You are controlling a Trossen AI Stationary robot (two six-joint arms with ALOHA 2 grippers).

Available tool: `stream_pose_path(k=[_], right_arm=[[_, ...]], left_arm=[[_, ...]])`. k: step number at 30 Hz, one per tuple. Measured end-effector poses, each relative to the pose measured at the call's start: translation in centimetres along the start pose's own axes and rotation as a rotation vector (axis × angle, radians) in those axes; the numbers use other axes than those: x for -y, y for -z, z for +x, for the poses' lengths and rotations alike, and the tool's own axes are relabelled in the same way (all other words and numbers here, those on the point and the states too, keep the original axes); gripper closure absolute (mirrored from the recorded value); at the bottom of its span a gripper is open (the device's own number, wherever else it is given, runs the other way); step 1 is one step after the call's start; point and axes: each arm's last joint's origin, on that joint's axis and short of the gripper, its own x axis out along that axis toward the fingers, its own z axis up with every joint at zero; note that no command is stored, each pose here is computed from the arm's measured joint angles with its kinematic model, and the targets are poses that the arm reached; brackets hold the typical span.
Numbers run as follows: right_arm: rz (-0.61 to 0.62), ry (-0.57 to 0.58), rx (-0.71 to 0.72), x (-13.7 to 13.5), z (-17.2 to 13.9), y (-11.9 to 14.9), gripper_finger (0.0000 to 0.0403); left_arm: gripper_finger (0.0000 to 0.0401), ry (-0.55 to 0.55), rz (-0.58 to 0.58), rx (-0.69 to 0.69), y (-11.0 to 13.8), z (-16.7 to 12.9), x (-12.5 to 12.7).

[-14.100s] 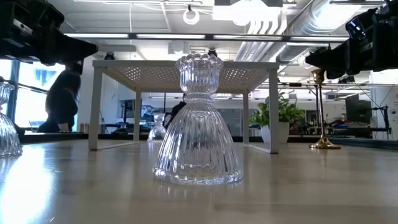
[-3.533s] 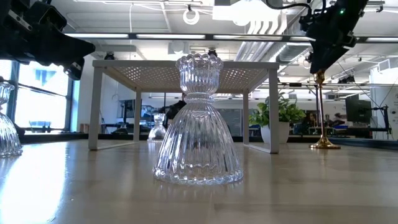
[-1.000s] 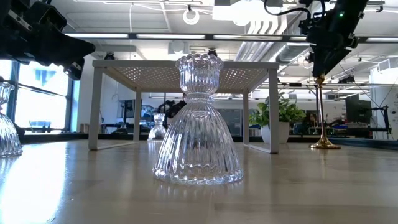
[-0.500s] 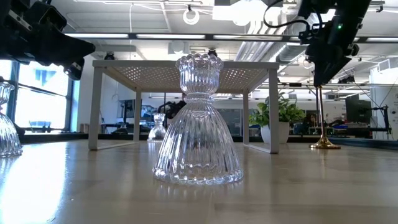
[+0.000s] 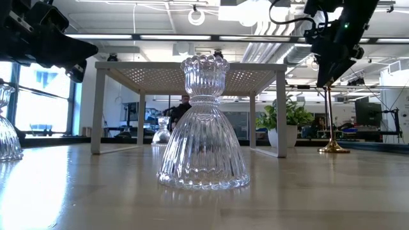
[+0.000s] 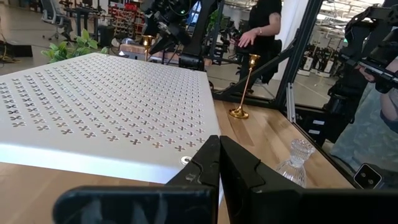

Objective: Pick & Place candle stick holders
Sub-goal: Put the top right gold candle holder on the shelf

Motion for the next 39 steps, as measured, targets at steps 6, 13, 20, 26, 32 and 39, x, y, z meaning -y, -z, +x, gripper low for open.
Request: stream_pose_path(k=[6, 13, 20, 26, 32, 39], right_arm=[[-0.008, 0.002, -0.004, 0.02, 0.00, 0.04, 0.0128], [-0.039, 0.017, -0.012, 0.10, 0.00, 0.15, 0.0145], [-0.044, 0.010, -0.016, 0.09, 0.02, 0.16, 0.0195], [-0.052, 0.006, -0.018, 0.08, 0.01, 0.16, 0.0236], [-0.080, 0.002, -0.015, 0.05, 0.00, 0.13, 0.0280], [-0.113, 0.009, -0.018, 0.08, 0.00, 0.17, 0.0315]], left_arm=[[0.0400, 0.000, 0.000, 0.000, 0.00, 0.00, 0.00], [0.0400, 0.000, 0.000, 0.000, 0.00, 0.00, 0.00], [0.0400, 0.001, 0.000, 0.000, 0.00, 0.00, 0.00], [0.0400, 0.000, 0.000, 0.000, 0.00, 0.00, 0.00], [0.0400, 0.001, 0.000, 0.000, 0.00, 0.00, 0.00], [0.0400, 0.001, 0.000, -0.001, 0.00, 0.00, 0.00]])
